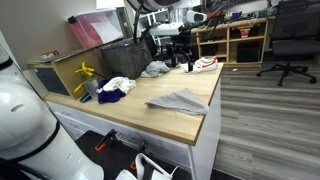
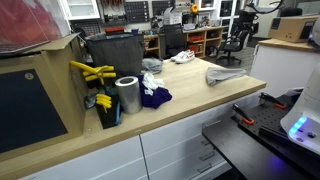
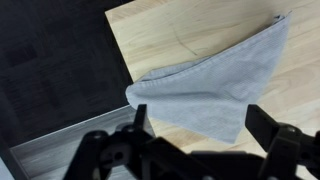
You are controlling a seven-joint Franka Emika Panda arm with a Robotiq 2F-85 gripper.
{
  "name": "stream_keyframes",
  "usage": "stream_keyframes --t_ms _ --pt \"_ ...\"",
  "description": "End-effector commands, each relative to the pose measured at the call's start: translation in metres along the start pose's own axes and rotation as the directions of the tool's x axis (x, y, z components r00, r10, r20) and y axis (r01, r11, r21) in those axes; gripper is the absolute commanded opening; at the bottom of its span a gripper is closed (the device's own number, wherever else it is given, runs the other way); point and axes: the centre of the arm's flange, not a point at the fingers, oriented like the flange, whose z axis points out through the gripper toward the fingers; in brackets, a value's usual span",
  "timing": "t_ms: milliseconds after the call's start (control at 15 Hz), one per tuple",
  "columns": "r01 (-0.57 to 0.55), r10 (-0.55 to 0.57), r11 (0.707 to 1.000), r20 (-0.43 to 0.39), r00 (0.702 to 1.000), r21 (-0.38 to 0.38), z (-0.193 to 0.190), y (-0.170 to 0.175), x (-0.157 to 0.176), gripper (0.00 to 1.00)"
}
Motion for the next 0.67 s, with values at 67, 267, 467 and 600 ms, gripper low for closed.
stream_keyframes --t_ms 67,267,467,600 --pt "-0.058 0.058 0.998 0.029 0.998 -0.002 0.016 0.029 0.032 1.0" --pt "-0.103 0.103 0.995 0.055 0.993 0.007 0.016 0.037 0.035 1.0" --pt "-0.082 0.082 0.997 0.044 0.996 -0.01 0.027 0.038 0.029 1.0" --pt "-0.082 0.082 0.997 0.042 0.996 -0.009 0.025 0.038 0.03 1.0"
